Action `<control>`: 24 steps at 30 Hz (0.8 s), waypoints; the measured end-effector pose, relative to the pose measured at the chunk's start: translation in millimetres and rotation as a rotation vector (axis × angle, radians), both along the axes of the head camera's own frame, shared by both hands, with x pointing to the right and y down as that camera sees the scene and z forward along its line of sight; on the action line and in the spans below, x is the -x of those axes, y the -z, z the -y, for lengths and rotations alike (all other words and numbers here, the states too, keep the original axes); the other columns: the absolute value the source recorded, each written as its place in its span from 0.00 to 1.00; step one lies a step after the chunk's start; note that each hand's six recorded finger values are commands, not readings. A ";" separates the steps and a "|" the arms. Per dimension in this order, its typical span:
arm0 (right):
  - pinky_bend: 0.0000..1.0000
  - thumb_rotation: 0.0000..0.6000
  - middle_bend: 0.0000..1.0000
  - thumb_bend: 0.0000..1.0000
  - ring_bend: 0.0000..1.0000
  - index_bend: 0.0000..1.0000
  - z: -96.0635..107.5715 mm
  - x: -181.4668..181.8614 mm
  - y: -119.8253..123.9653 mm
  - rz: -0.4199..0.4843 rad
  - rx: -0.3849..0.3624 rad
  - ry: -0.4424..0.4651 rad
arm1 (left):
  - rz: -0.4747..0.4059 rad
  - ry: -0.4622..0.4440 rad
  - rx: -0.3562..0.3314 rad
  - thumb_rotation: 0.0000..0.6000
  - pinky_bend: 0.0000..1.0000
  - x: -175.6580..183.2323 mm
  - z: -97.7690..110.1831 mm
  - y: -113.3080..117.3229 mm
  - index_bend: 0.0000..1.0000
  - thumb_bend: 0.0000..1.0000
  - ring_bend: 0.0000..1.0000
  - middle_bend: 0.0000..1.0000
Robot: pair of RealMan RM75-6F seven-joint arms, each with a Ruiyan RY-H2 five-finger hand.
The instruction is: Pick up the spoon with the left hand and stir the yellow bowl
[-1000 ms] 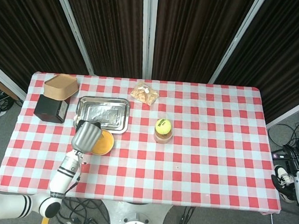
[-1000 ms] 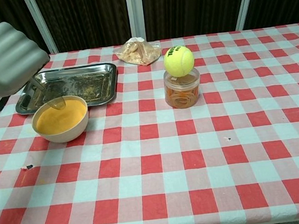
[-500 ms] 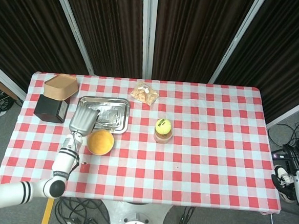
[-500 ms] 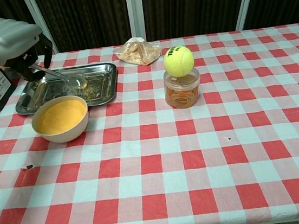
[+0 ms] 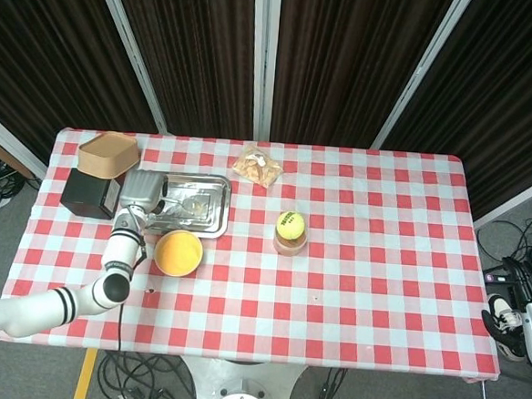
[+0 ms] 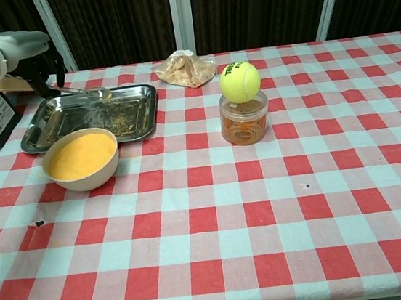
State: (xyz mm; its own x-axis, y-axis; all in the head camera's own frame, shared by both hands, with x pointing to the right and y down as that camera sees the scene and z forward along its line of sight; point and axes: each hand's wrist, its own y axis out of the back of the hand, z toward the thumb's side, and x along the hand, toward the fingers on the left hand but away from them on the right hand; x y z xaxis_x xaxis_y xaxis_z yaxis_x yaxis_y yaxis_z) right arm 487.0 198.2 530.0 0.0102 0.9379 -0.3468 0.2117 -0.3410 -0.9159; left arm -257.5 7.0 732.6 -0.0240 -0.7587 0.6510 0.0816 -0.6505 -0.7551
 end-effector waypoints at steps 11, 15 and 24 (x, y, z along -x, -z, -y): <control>0.00 1.00 0.08 0.27 0.00 0.00 1.7 2.8 0.4 -0.002 0.000 0.011 | -0.021 0.034 0.044 1.00 0.98 10.5 -8.0 -4.1 0.28 0.24 0.84 0.84; 0.00 1.00 0.08 0.27 0.00 0.00 2.1 1.9 1.3 -0.005 0.001 0.010 | -0.039 0.036 -0.017 1.00 0.95 21.9 -10.2 9.8 0.28 0.24 0.73 0.75; 0.00 1.00 0.03 0.27 0.00 0.00 1.9 1.2 -0.1 0.004 0.008 0.010 | -0.067 0.004 -0.260 1.00 0.45 84.4 -42.9 65.2 0.32 0.22 0.38 0.43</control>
State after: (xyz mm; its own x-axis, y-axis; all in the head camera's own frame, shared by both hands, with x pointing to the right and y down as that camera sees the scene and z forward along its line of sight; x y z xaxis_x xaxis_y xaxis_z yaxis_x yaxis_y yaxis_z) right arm 485.8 196.3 530.1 0.0211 0.9349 -0.3542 0.2119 -0.3504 -0.9123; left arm -342.0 50.0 667.4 0.0090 -0.9006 0.4346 0.0231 -0.4343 -0.9005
